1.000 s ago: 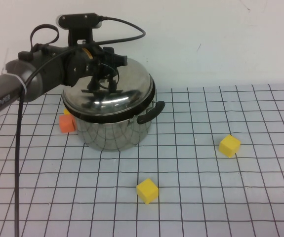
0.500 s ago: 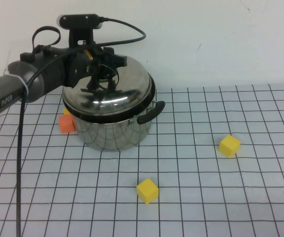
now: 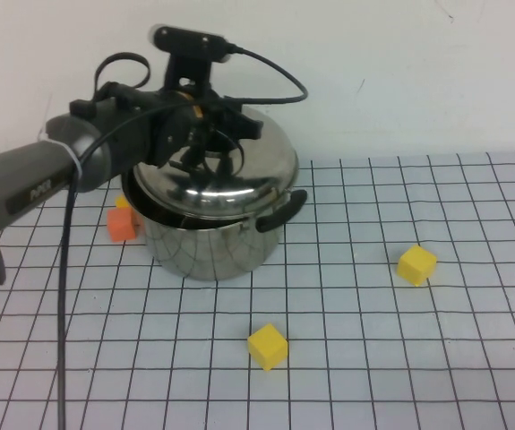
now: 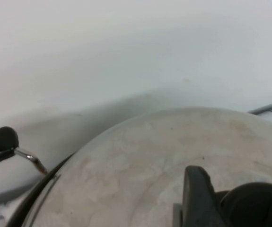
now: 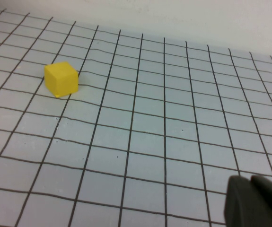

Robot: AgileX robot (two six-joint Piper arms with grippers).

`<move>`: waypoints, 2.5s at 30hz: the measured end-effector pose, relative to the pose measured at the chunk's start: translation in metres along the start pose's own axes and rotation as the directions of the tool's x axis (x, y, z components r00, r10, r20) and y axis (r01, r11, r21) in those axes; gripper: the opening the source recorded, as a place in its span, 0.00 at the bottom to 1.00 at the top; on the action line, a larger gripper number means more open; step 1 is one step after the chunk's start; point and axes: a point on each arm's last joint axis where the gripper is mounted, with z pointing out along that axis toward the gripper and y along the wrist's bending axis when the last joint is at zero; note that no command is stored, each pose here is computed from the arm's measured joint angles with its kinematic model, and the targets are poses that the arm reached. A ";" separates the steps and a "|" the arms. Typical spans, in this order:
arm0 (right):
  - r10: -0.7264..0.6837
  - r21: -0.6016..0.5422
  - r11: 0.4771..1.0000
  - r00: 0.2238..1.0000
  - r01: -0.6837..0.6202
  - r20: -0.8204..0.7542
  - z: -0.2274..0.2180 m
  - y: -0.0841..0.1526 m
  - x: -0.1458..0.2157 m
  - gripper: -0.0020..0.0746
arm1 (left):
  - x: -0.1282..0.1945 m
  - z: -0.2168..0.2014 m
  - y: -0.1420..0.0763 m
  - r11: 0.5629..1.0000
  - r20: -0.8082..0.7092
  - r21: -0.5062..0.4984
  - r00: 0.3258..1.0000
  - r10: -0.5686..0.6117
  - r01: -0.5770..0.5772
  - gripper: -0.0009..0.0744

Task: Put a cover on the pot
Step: Place the pot lid on the pot

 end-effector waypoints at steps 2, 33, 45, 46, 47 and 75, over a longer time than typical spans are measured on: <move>0.000 0.000 1.000 1.000 0.000 0.000 0.000 0.000 0.000 0.04 | 0.000 -0.001 -0.007 1.000 -0.006 0.010 1.000 0.015 -0.015 0.43; 0.000 0.000 1.000 1.000 0.000 0.000 0.000 0.000 0.000 0.04 | 0.004 0.004 0.009 0.995 -0.026 -0.027 0.995 -0.099 0.098 0.43; 0.000 0.000 1.000 1.000 0.000 0.000 0.000 0.000 0.000 0.04 | 0.004 0.006 0.008 0.993 -0.014 -0.026 0.993 -0.119 0.118 0.43; 0.000 0.000 1.000 1.000 0.000 0.000 0.000 0.000 0.000 0.04 | 0.004 0.006 0.008 0.992 -0.014 -0.026 0.993 -0.120 0.119 0.43; 0.000 0.000 1.000 1.000 0.000 0.000 0.000 0.000 0.000 0.04 | 0.004 0.006 0.007 0.993 -0.014 -0.025 0.993 -0.118 0.117 0.43; 0.000 0.000 1.000 1.000 0.000 0.000 0.000 0.000 0.000 0.04 | 0.019 -0.006 0.002 0.995 0.062 0.030 0.994 -0.092 0.090 0.43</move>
